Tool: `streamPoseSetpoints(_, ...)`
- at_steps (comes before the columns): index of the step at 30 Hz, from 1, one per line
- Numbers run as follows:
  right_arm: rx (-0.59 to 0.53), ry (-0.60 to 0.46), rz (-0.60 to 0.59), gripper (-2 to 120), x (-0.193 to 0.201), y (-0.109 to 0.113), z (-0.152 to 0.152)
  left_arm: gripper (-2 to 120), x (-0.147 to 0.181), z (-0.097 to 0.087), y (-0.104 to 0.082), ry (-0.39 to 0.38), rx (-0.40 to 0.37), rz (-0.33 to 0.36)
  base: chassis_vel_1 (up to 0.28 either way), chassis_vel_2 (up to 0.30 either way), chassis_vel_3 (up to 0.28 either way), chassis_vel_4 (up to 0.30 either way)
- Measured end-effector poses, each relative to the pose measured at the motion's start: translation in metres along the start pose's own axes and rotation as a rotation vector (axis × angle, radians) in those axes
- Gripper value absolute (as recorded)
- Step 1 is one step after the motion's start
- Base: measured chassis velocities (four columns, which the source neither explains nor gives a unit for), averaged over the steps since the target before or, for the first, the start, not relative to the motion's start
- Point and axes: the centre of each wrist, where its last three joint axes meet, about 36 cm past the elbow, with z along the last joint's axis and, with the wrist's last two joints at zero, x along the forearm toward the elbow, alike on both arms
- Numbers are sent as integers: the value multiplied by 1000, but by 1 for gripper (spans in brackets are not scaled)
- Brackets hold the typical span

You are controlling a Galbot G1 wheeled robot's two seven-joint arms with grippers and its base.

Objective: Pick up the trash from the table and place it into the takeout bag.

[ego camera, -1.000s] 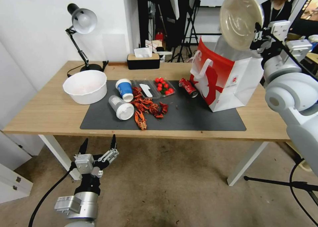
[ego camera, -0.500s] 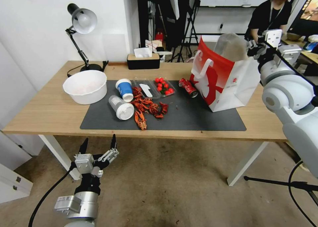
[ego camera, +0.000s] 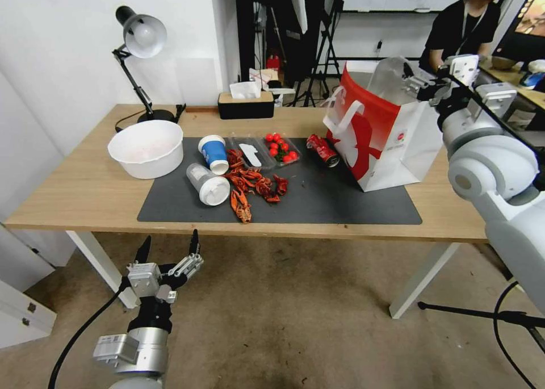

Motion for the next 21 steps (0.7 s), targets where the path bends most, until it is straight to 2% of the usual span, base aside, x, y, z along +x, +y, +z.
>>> streamPoseSetpoints(4,-4,-2,-3,98,1,1,0,100,0,0,0,0,0,0,0,0,0,0)
streamPoseSetpoints(6,-54,-18,-50,100,23,10,14,100,0,0,1,0,-1,-1,0,0,0,0)
streamPoseSetpoints(21,-117,6,-116,100,71,32,46,100,0,0,1,0,4,-2,0,0,0,0)
